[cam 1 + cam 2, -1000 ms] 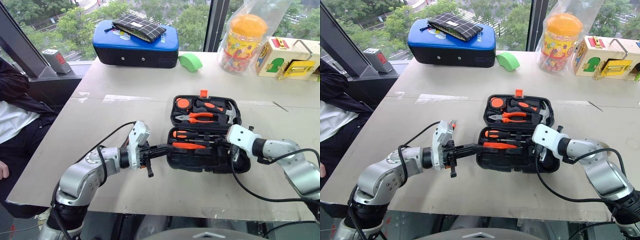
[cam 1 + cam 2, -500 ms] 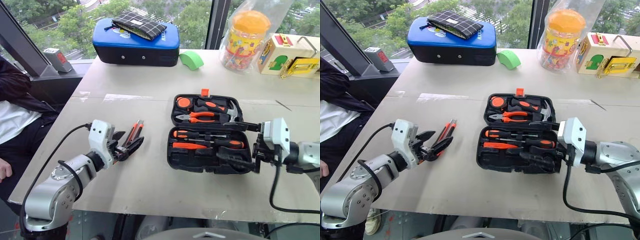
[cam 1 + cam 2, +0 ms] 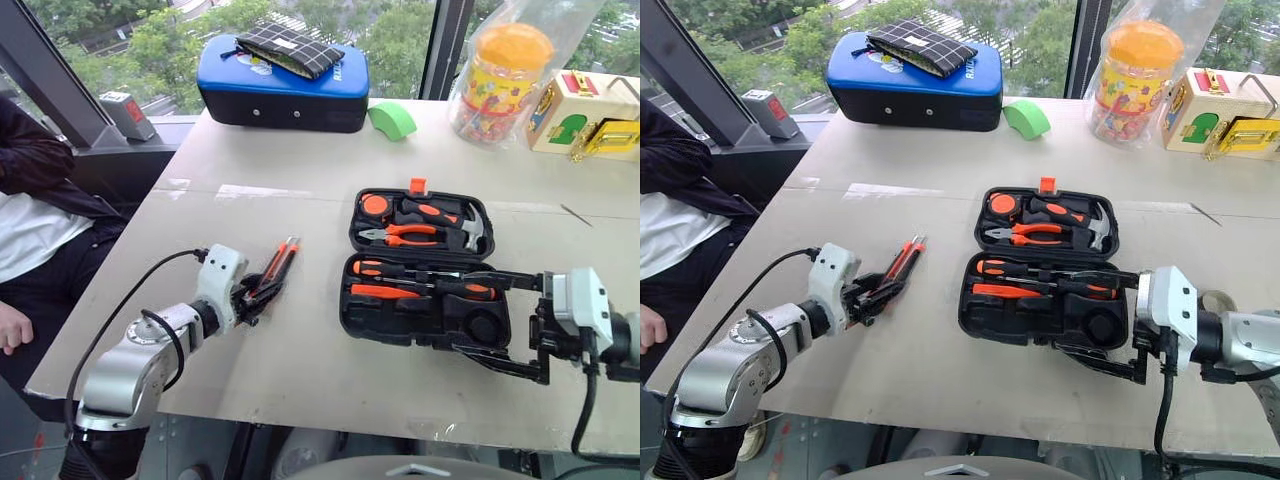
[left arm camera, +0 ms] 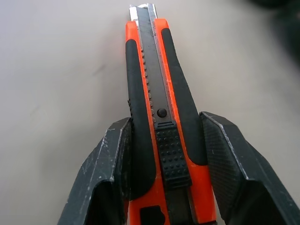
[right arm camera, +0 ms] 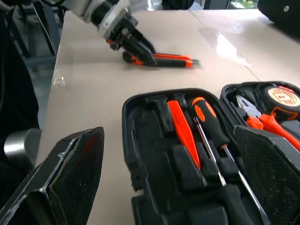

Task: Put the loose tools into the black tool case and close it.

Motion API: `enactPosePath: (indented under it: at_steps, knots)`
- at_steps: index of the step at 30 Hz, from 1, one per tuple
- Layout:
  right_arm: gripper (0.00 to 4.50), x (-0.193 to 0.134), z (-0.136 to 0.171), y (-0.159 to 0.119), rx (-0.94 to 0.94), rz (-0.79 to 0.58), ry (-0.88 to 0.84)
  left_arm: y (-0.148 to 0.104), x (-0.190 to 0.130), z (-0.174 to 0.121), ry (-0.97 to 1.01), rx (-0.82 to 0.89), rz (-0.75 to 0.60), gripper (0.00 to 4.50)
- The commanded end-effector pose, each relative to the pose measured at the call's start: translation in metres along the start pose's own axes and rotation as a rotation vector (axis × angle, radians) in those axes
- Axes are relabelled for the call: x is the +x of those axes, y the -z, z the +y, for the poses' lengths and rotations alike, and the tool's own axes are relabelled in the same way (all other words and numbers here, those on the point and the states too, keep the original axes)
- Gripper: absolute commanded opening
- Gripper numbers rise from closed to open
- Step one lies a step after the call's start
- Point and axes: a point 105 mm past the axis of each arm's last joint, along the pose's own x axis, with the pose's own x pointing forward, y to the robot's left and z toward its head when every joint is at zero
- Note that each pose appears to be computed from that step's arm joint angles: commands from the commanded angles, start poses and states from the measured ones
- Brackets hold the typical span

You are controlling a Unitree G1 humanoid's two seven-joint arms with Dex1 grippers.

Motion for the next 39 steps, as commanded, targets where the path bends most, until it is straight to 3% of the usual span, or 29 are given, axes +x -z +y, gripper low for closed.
enactPosePath:
  at_steps: [1, 7, 10, 19, 33, 35, 39]
  knots:
    - [4.5, -0.012, 0.003, -0.006, -0.062, 0.025, 0.019, -0.038, -0.006, -0.028, 0.284, 0.203, -0.089, 1.62]
    - [4.5, -0.035, 0.005, 0.0, -0.039, 0.095, 0.102, -0.037, 0.022, -0.072, 0.661, 0.451, 0.02, 1.62]
    - [4.5, -0.042, 0.009, 0.001, -0.025, 0.116, 0.127, -0.031, 0.043, -0.088, 0.747, 0.548, 0.055, 1.62]
    - [4.5, -0.053, 0.018, 0.002, 0.004, 0.157, 0.183, -0.034, 0.075, -0.119, 0.849, 0.582, 0.092, 1.62]
    - [4.5, -0.052, 0.031, 0.003, 0.048, 0.167, 0.207, -0.037, 0.085, -0.14, 0.907, 0.633, 0.111, 1.62]
    - [4.5, -0.052, 0.031, 0.004, 0.052, 0.168, 0.208, -0.041, 0.086, -0.139, 0.901, 0.625, 0.095, 2.62]
    - [4.5, -0.053, 0.03, 0.005, 0.053, 0.169, 0.212, -0.057, 0.086, -0.133, 0.869, 0.529, 0.036, 4.1]
